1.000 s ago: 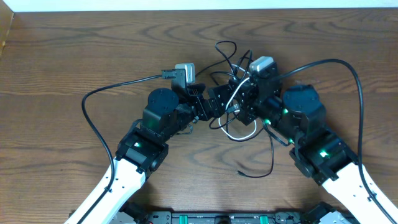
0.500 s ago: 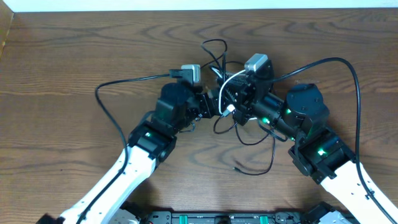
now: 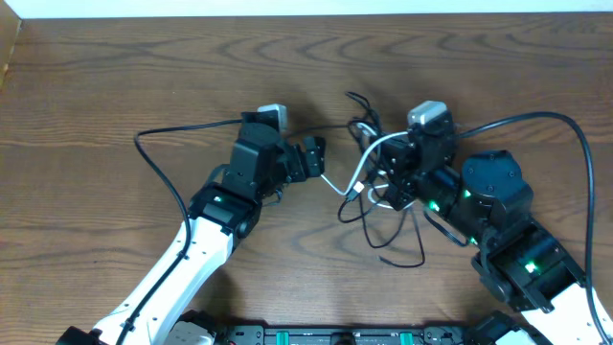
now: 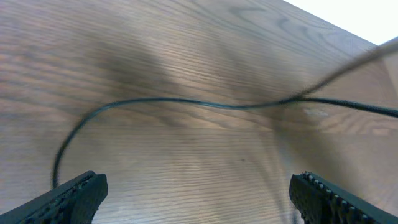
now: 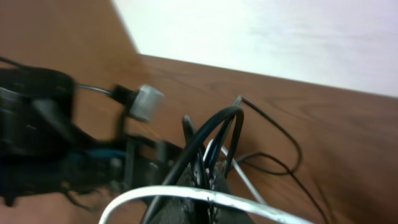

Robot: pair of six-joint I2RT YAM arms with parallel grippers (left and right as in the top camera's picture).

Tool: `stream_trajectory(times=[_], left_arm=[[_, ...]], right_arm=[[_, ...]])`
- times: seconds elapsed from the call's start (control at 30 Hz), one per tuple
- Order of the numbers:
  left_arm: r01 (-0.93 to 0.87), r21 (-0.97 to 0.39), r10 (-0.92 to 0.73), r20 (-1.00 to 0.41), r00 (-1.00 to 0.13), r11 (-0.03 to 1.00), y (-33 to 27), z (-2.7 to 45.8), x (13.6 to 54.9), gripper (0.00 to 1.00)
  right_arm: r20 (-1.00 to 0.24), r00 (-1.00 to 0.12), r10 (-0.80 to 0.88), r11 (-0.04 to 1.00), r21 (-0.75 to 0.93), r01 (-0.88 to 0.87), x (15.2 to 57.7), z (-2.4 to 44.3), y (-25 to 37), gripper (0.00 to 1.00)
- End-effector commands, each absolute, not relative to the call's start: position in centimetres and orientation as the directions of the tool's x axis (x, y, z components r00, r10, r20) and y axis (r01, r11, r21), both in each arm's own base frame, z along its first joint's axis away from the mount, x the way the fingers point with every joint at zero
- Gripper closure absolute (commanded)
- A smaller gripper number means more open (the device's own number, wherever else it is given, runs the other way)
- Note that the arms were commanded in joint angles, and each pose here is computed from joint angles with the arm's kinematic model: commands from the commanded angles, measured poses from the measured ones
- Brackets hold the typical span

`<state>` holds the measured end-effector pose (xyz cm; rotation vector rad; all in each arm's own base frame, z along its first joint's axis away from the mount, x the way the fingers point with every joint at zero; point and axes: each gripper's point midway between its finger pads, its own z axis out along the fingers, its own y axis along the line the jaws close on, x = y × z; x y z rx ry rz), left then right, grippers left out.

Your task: Untangle cables

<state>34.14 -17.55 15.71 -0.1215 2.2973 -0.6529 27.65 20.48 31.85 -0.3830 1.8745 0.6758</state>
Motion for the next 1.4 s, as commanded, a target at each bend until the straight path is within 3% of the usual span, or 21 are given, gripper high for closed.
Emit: stream_trajectory(times=[0.0,0.23,0.43,0.7,1.17,1.37], left_arm=[[0.09,-0.467,-0.268,-0.643,-0.717,0.88,-16.7,15.9,34.6,0.02],[0.153,-0.518,-0.267,-0.646,-0.715,0.842,-18.0,17.3,34.4,0.02],[0.31,-0.554,-0.234,-0.702,-0.672,0.773,-19.6,21.1,33.3,0.02],[0.688,-0.369,0.005,-0.879,-0.476,0.625,-22.0,26.2,29.1,0.02],[0.767,-0.349,0.021,-0.904,-0.426,0.538,-23.0,27.8,27.4,0.02],[0.761,-0.351,0.022,-0.902,-0.432,0.545,-22.9,27.6,27.5,0.02]], right_arm=[[-0.931,-0.354,0.085,0.874,0.24,-0.422,28.4,32.6,17.4,0.99],[-0.933,-0.347,0.097,0.893,0.236,-0.383,28.2,32.8,16.4,0.99],[-0.901,-0.402,0.16,0.947,0.255,-0.195,29.2,30.6,13.9,0.99],[-0.878,-0.423,0.224,0.931,0.321,-0.172,29.5,30.4,14.3,0.94],[-0.879,-0.422,0.222,0.901,0.351,-0.256,29.3,31.2,15.9,0.91],[-0.88,-0.419,0.222,0.904,0.348,-0.25,29.4,31.2,15.7,0.87]])
